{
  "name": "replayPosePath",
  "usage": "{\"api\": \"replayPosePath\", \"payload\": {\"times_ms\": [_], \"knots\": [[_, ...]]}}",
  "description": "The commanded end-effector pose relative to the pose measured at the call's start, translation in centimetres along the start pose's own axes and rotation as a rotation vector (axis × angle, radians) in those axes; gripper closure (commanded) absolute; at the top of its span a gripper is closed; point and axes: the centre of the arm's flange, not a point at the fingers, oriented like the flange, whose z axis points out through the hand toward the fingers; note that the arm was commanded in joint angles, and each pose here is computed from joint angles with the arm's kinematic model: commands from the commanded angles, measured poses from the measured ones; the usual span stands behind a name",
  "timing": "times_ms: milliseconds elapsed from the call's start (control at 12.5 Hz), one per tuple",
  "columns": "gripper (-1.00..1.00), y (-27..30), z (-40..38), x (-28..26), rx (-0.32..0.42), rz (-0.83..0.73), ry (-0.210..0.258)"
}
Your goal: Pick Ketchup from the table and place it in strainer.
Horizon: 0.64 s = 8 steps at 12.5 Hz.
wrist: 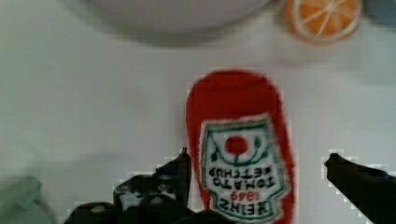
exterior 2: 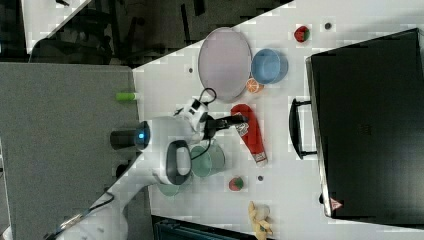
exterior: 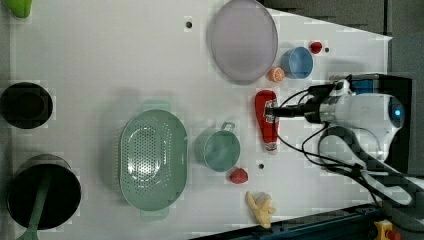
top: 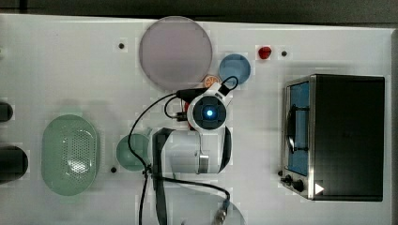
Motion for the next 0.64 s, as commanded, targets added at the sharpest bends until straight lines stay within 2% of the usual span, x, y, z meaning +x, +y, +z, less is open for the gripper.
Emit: {"api": "replayPosePath", "payload": {"times_ms": [80,240,320,640], "knots": [[-0.93,-0.5,2.9,-1.7,0.004,-0.053,-0.018],[-0.43,-0.5,3.2,-1.9,0.005,-0.050,-0.022],[-0.21,-0.6,2.6,-1.6,0.002,-0.052,-0.008],[-0.16,-0.5,-3.4,-0.3,-0.017,-0.040,0.054]]}}
